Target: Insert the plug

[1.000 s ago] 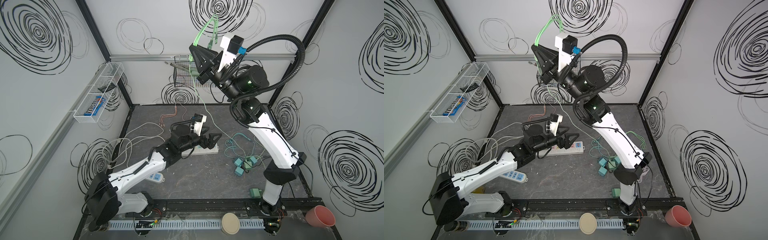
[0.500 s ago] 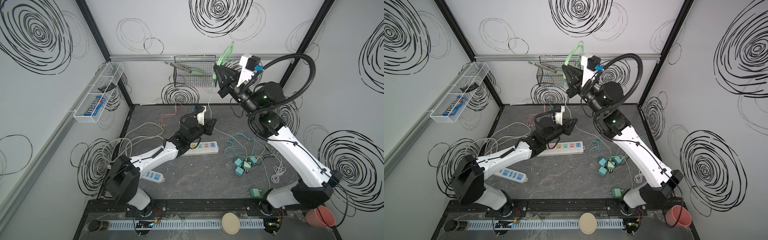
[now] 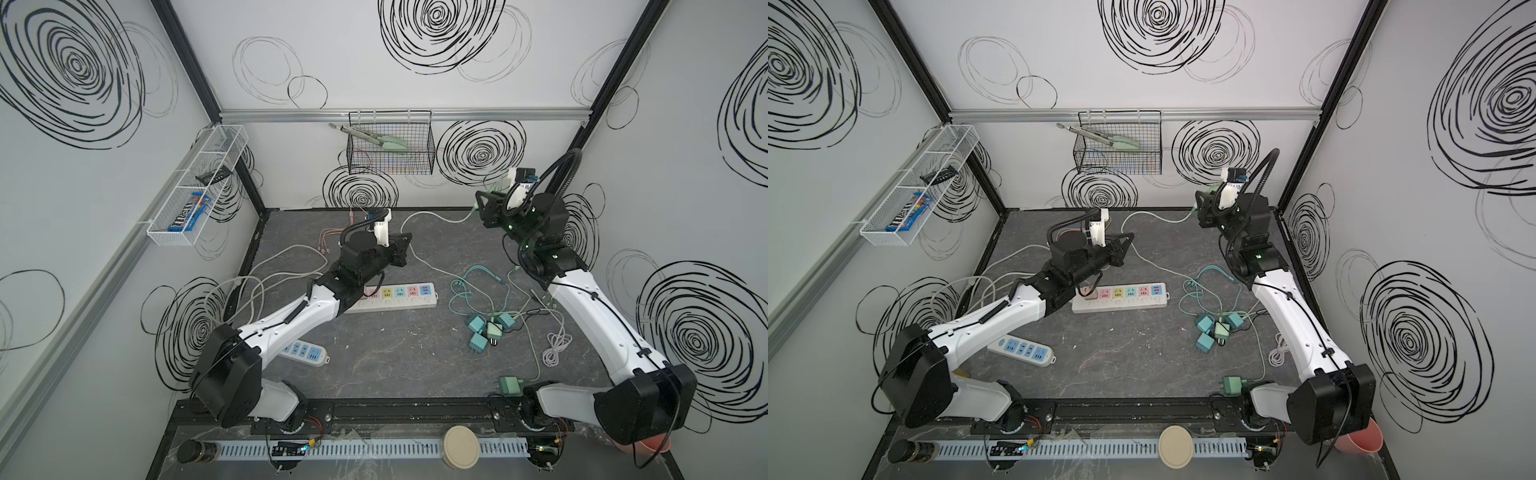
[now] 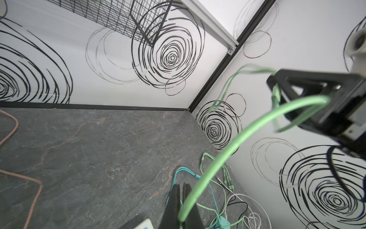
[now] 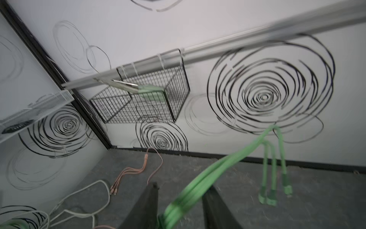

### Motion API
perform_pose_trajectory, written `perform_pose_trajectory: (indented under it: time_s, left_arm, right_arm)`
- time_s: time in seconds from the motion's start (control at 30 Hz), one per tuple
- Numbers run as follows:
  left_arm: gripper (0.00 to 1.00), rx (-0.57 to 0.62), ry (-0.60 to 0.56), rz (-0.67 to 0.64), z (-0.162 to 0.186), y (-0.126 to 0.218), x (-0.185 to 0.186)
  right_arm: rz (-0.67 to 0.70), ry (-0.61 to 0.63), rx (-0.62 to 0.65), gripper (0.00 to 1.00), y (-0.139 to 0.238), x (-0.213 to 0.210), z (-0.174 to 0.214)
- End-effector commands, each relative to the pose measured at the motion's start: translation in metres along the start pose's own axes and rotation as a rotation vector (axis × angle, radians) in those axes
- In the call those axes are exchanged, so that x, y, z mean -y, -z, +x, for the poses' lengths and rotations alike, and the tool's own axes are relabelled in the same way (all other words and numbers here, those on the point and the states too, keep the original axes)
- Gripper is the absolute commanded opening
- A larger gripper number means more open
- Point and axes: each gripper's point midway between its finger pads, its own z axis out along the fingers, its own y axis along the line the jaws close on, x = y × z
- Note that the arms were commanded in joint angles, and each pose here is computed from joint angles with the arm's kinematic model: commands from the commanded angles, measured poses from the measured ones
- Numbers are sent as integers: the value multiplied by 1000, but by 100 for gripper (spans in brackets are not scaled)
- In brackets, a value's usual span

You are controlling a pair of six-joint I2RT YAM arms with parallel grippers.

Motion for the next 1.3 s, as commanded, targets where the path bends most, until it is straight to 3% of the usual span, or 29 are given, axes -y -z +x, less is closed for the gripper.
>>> perform_pose_trajectory:
  time_s: [0.0, 0.13, 0.47, 0.63, 0.83, 1.13, 1.27]
  left_arm:
    - [0, 41, -21, -15, -34, 6, 3]
    - [0, 13, -33, -31, -42, -2, 0]
    - [0, -5, -42, -54, -42, -10, -10]
    - [0, 7, -27, -82, -55, -11, -22]
    - [0, 6, -34, -80, -58, -9, -25]
    - [0, 4, 2, -161, -61, -9, -48]
    - [0, -1, 5, -164, -58, -9, -50]
  right_arm:
    - [34, -8, -251, 80, 10, 24, 83]
    - [125, -52, -413, 91, 32, 50, 157]
    - [203, -206, -724, 89, 91, 49, 249]
    - [265, -236, -788, 90, 115, 54, 284]
    - [446, -181, -741, 90, 123, 72, 285]
    - [319, -379, -838, 69, 135, 31, 314]
    - [364, -409, -860, 68, 154, 29, 328]
